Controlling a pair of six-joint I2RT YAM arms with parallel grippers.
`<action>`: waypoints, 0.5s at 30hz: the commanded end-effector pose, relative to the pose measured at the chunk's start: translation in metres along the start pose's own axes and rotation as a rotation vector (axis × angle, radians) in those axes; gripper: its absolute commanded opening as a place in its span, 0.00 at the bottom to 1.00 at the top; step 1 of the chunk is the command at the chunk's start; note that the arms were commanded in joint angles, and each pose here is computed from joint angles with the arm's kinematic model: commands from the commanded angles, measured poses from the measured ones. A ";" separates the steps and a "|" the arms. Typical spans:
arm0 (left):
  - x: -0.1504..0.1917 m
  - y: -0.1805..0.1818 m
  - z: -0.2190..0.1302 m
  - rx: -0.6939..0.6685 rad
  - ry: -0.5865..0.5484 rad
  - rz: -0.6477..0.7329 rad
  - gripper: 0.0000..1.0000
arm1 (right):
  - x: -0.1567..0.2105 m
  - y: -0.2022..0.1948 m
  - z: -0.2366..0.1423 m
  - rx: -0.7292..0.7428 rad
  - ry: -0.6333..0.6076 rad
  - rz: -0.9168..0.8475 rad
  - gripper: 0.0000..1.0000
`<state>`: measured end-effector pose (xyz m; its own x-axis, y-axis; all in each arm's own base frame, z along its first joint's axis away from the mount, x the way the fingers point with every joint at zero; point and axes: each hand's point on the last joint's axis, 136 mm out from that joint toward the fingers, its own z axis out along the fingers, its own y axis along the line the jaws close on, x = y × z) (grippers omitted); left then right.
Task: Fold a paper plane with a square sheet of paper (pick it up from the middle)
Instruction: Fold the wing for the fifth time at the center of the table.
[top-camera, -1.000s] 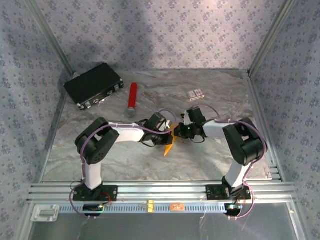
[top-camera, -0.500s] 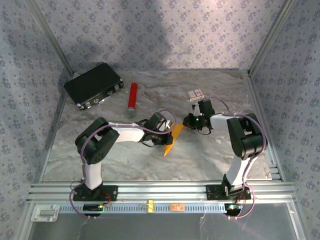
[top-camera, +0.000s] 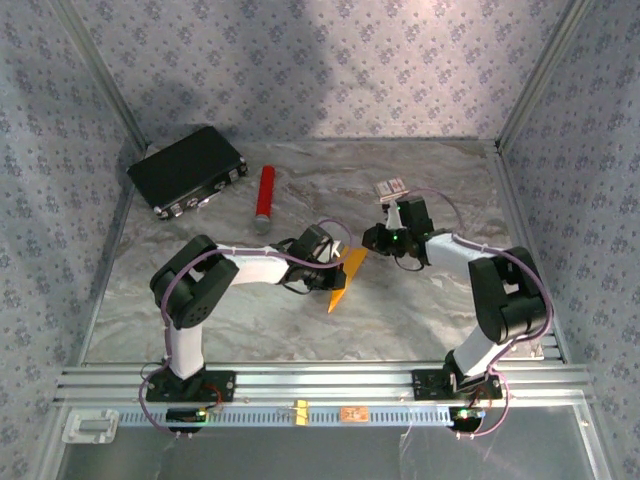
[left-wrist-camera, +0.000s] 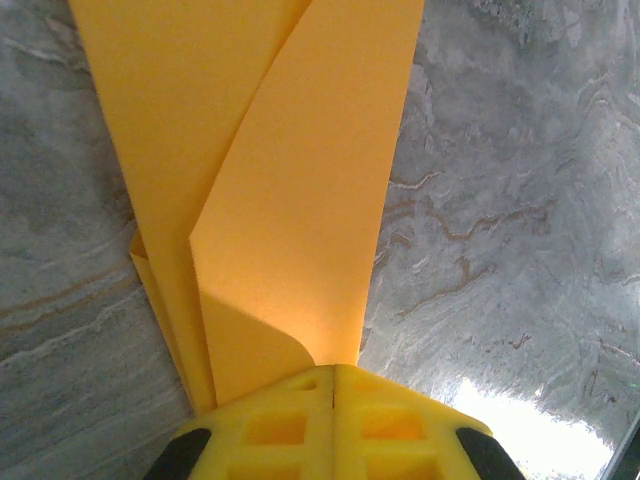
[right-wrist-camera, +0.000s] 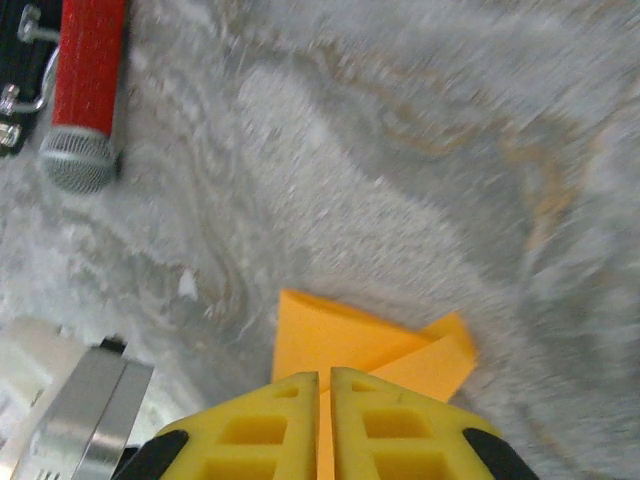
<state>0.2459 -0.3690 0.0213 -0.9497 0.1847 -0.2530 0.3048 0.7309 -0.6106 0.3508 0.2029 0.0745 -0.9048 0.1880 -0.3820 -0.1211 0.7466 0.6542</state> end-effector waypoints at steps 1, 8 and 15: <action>0.030 0.024 0.001 -0.084 0.098 -0.041 0.00 | 0.032 0.014 0.011 -0.069 0.096 0.027 0.11; 0.028 0.020 0.000 -0.069 0.086 -0.044 0.01 | 0.065 -0.004 0.029 -0.014 0.163 0.085 0.10; 0.016 -0.001 -0.015 -0.025 0.059 -0.032 0.03 | 0.084 -0.048 0.036 0.134 0.181 0.152 0.07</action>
<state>0.2441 -0.3672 0.0234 -0.9521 0.1834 -0.2445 0.2980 0.7350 -0.6091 0.3044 0.2266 0.0198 -0.9659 0.1481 -0.2126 -0.0345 0.7396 0.6721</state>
